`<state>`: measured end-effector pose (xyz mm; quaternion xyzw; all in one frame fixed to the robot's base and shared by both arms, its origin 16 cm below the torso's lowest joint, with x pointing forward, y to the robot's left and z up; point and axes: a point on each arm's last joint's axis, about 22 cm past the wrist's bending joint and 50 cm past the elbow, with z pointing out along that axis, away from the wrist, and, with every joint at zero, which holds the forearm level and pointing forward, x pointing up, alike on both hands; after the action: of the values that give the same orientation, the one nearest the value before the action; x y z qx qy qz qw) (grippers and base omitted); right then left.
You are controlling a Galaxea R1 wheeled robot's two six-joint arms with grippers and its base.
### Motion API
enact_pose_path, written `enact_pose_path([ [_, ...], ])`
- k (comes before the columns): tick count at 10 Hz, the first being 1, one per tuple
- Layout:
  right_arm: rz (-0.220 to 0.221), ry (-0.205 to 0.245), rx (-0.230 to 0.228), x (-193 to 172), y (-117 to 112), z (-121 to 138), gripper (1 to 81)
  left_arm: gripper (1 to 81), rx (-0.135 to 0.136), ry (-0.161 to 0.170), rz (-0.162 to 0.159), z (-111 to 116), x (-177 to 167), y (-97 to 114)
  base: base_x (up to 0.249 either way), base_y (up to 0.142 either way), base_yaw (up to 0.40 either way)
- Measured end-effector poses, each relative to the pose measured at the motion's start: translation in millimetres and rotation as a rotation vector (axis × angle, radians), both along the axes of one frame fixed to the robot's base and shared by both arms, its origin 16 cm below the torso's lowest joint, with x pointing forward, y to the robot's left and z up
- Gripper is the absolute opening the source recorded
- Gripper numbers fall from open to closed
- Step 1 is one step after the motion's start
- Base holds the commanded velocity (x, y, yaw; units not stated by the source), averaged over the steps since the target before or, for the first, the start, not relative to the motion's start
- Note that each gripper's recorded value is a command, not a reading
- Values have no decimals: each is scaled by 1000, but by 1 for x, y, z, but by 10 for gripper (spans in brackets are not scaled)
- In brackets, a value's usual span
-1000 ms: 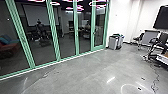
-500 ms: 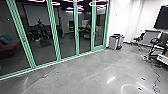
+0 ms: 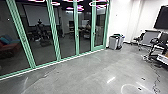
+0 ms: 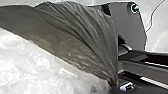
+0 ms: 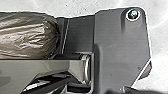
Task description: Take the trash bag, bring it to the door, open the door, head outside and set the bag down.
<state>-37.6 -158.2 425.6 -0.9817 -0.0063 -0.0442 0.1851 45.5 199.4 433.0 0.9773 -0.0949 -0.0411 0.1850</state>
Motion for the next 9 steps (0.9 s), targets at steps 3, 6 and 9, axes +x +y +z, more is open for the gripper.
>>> enact_pose_path([
  [3,-1,1,0,-4,0,0,811,10,0,4,0,0,-5,0,48,0,0],
  [6,0,-3,0,-1,0,0,811,10,0,-9,1,0,4,0,94,0,0],
  [9,0,-2,0,-3,0,0,811,10,0,-3,0,0,0,0,109,-46,0],
])
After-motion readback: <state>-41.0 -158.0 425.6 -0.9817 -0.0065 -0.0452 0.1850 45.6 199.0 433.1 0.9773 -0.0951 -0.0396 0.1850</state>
